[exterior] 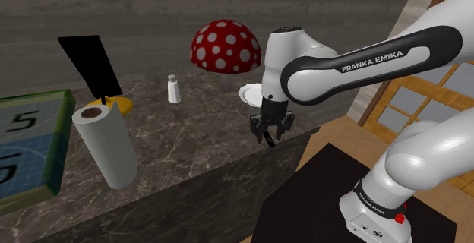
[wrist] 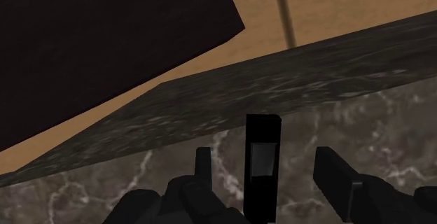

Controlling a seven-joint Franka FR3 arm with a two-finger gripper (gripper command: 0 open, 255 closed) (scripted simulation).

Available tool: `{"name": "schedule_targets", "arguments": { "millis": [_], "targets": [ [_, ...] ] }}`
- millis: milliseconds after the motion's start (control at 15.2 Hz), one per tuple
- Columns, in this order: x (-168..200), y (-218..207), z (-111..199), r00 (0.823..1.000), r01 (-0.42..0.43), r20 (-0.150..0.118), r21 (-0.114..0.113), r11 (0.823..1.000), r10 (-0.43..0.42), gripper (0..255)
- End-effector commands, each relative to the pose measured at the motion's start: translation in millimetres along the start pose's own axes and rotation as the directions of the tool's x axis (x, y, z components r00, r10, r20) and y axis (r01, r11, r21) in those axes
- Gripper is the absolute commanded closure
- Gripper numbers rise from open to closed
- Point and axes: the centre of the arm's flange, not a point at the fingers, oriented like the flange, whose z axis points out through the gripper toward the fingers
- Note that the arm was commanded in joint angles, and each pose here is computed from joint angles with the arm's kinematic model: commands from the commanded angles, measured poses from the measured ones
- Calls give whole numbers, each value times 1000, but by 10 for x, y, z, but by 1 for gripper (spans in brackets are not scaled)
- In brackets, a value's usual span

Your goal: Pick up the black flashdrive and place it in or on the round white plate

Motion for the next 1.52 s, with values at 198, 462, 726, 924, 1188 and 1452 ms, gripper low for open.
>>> {"name": "schedule_targets", "arguments": {
  "millis": [198,462,726,924,1188,1452],
  "targets": [
    [0,4,3,1000,-1,3,-5,1000,1,255],
    [-2,1,9,1000,-1,3,-6,1000,1,255],
    [-9,17,-138,1000,-1,3,-5,1000,1,255],
    [-19,23,-296,1000,-1,3,-5,1000,1,255],
    [-32,30,-507,1000,-1,3,-5,1000,1,255],
    [-45,38,-717,1000,-1,3,-5,1000,1,255]
  ]
}}
